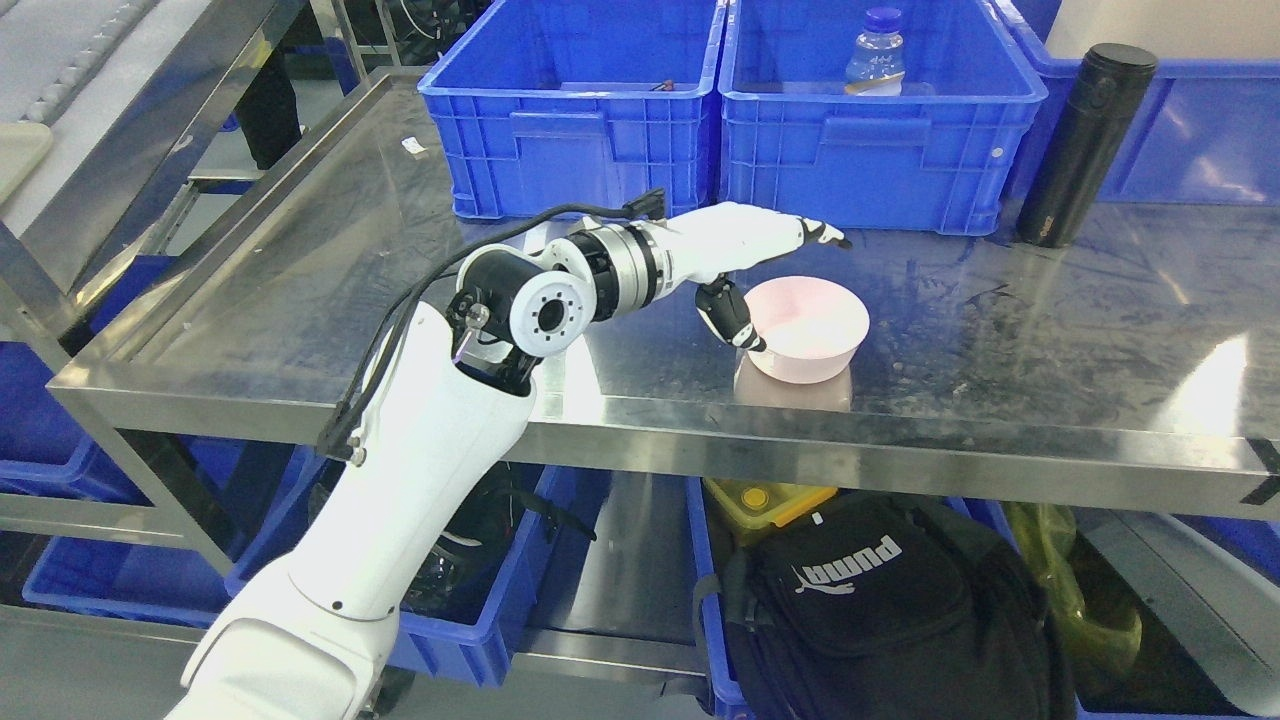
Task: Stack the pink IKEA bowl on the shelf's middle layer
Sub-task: 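Close the left hand fingers around the pink bowl's rim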
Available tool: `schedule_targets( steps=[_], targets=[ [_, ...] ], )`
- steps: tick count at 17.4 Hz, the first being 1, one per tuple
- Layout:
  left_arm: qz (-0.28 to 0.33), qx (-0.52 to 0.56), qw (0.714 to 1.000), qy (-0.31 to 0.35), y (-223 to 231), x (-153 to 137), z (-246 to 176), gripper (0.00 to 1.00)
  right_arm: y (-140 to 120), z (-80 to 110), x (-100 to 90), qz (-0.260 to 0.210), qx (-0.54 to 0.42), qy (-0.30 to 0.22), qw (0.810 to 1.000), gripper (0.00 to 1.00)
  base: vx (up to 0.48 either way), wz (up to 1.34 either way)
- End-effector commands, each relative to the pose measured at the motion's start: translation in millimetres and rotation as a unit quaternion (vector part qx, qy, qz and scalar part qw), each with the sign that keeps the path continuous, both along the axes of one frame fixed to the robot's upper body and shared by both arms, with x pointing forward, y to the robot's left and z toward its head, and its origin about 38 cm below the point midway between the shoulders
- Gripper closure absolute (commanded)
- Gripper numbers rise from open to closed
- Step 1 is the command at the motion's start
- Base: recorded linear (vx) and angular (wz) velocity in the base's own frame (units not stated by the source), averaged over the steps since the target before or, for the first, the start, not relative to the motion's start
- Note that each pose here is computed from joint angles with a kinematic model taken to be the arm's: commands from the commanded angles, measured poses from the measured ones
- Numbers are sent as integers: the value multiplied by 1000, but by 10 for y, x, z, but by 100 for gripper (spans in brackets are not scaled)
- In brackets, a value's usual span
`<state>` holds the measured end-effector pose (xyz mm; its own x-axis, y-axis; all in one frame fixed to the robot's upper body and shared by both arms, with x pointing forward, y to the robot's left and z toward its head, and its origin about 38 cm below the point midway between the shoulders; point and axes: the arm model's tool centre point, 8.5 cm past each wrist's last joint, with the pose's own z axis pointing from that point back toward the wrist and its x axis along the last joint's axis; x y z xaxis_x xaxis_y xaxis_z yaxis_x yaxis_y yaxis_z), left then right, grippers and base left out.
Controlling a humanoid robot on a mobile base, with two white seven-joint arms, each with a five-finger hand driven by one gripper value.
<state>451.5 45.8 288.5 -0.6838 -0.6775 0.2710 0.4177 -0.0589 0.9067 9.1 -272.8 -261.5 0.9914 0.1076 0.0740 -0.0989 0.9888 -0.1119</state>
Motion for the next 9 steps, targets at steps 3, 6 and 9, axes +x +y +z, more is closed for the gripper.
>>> schedule_targets(
  steps=[3,6,9],
  targets=[
    [-13,85,996,-17,-363,-106,-188,22,-110,8,-79,0,-9,2,1000,0,0,0],
    [-6,97,995,-16,-356,-77,-245,22,-110,8,-79,0,-9,2,1000,0,0,0],
    [1,105,994,-15,-336,-49,-289,22,-110,8,-79,0,-9,2,1000,0,0,0]
  ],
)
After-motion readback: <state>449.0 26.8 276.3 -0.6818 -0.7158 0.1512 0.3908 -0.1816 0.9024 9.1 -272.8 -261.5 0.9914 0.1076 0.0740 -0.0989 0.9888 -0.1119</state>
